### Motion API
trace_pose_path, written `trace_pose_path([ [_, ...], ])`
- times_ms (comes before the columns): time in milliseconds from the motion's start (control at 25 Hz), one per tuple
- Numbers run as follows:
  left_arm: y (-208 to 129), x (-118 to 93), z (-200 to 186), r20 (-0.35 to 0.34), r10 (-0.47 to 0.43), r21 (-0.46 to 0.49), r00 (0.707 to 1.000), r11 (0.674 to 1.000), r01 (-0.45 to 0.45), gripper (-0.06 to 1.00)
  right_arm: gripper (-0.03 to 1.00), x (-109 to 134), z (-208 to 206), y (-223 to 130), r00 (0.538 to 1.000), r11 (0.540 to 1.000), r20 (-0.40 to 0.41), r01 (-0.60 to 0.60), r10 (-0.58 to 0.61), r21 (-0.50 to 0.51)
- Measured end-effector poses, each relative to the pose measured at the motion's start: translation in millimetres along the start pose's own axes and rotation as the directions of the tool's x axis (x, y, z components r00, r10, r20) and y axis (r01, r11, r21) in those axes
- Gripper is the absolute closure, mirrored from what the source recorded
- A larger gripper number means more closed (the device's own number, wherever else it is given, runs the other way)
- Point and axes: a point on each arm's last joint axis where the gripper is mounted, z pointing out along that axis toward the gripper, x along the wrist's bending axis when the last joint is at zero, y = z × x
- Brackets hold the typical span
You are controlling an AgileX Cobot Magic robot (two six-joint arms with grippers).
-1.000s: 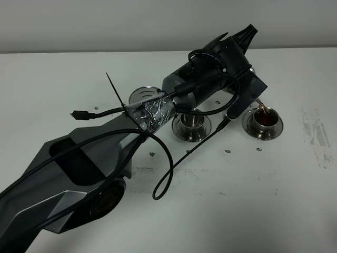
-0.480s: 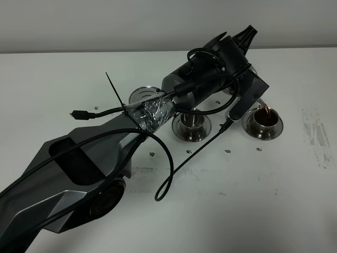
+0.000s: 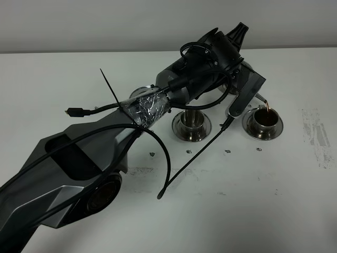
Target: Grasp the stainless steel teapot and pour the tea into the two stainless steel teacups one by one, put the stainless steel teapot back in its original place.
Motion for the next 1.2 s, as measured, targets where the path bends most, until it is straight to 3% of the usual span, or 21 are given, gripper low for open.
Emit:
trace_pose_path([
  [400, -5, -4, 5, 0.044, -0.115, -0.097, 0.992, 0.988, 0.119, 0.75, 0.53, 0, 0, 0, 1.0, 1.0, 0.0, 0.0, 0.0, 0.0],
  [560, -4, -3, -1, 0.084, -0.215, -0.153, 0.973, 0.962, 0.225, 0.75, 0.53, 0, 0, 0, 1.0, 1.0, 0.0, 0.0, 0.0, 0.0],
  [800, -18, 13, -44, 0.1, -0.34, -0.195, 0.935, 0.915, 0.354, 0.75, 0.53, 0, 0, 0, 1.0, 1.0, 0.0, 0.0, 0.0, 0.0],
  [920, -19, 3, -60, 0.154, -0.364, -0.207, 0.919, 0.897, 0.39, 0.75, 0.53, 0, 0, 0, 1.0, 1.0, 0.0, 0.0, 0.0, 0.0],
  [1200, 3, -43, -70, 0.383, -0.42, -0.181, 0.823, 0.839, 0.513, 0.75, 0.53, 0, 0, 0, 1.0, 1.0, 0.0, -0.001, 0.001, 0.0],
])
